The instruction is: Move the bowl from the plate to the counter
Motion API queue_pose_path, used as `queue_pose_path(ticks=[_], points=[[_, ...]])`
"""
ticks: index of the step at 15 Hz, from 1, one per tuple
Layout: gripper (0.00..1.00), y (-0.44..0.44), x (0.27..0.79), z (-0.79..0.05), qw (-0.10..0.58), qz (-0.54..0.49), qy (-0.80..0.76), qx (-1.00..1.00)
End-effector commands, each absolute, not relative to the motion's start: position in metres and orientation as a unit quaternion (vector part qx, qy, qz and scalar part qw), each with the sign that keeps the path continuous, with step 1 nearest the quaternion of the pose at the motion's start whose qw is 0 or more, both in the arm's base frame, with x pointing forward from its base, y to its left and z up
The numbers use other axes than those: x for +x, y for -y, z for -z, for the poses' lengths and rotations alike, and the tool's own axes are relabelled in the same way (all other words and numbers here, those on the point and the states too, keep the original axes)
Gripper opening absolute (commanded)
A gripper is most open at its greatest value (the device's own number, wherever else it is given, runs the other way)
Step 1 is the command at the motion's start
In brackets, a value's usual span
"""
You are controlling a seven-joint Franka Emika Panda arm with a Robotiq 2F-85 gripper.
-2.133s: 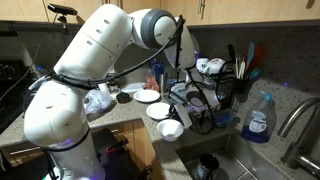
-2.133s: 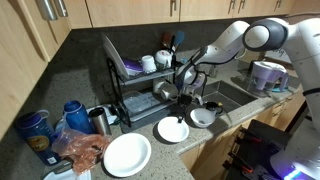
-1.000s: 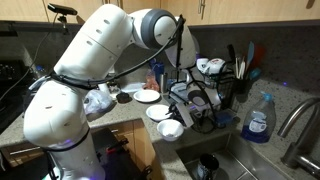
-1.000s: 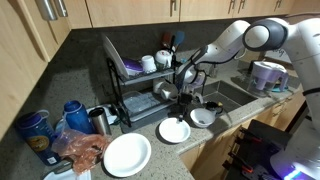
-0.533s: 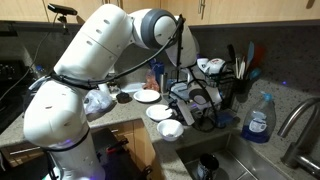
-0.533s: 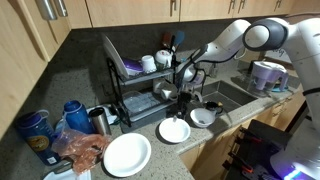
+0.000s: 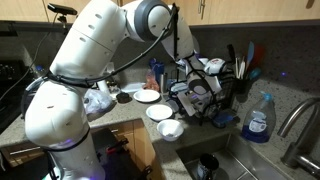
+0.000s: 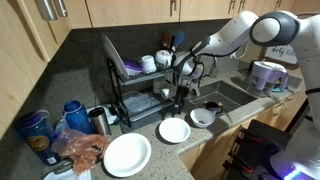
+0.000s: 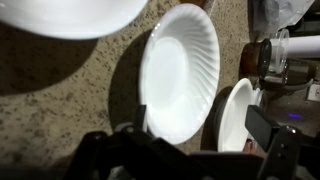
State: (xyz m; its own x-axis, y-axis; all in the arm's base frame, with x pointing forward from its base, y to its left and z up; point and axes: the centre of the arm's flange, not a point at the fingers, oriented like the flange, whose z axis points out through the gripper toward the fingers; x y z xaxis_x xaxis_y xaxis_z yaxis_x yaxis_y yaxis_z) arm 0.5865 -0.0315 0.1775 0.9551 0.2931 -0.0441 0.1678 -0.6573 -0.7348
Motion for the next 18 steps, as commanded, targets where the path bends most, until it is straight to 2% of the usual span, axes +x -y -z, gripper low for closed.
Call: queue_pose_path(ticks=[1,18], points=[[1.00,0.003,0.580,-0.223,0.371,-0.086,0.146,-0.913],[1.00,-0.055,0.524,-0.251,0.372,-0.067,0.156,-0.912]])
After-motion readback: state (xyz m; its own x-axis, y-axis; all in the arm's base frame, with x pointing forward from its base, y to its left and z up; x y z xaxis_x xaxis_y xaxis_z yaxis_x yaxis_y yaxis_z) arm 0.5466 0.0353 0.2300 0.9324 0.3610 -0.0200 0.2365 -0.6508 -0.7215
